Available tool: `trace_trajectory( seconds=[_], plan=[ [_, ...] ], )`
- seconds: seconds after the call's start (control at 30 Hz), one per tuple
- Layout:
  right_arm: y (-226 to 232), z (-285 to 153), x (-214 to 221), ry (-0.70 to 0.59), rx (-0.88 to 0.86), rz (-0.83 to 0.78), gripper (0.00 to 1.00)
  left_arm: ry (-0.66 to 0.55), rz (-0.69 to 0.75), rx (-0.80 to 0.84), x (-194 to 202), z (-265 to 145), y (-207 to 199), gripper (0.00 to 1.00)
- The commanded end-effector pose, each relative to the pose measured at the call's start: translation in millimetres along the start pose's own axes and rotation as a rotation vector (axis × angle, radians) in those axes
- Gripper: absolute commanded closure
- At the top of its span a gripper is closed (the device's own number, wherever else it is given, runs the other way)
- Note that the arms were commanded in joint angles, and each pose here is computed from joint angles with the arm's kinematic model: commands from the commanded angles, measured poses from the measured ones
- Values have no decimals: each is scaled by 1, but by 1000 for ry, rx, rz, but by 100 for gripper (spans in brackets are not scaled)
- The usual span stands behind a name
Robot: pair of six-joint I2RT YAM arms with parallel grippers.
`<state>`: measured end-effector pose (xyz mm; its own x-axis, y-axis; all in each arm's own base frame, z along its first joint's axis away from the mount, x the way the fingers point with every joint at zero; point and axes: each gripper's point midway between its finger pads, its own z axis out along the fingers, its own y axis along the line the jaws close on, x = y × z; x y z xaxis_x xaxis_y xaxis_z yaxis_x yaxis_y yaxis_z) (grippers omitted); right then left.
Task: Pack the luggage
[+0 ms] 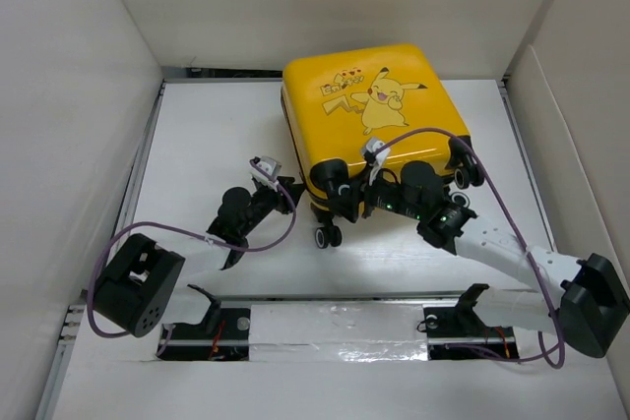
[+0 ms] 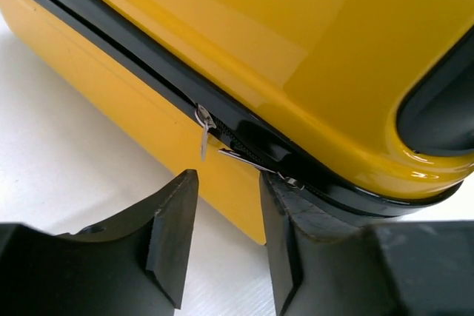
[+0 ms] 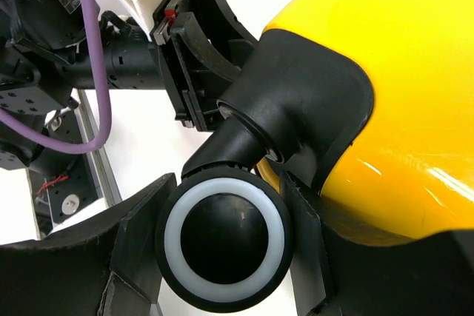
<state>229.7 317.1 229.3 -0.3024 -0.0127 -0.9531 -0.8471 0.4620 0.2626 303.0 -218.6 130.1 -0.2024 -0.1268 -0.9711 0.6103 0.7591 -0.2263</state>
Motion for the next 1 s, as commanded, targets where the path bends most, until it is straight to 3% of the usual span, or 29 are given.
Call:
trace_trajectory(
  seconds=[0.0,0.2,0.53,0.63,0.97],
  plan=[
    [-7,-8,-2,0,12,-21,100,-127,-3,246,-41,3,-54,62],
    [-24,-42,1,22,74,-36,100,-102,-29,325,-35,-10,-68,58],
    [-55,-79,16,40,115,5,100,-20,-68,527,-5,-23,-115,61],
    [-57,-77,8,24,105,4,100,29,-62,485,10,-16,-116,61],
    [-58,-76,4,39,80,14,100,17,-87,343,17,-3,-92,63]
  ],
)
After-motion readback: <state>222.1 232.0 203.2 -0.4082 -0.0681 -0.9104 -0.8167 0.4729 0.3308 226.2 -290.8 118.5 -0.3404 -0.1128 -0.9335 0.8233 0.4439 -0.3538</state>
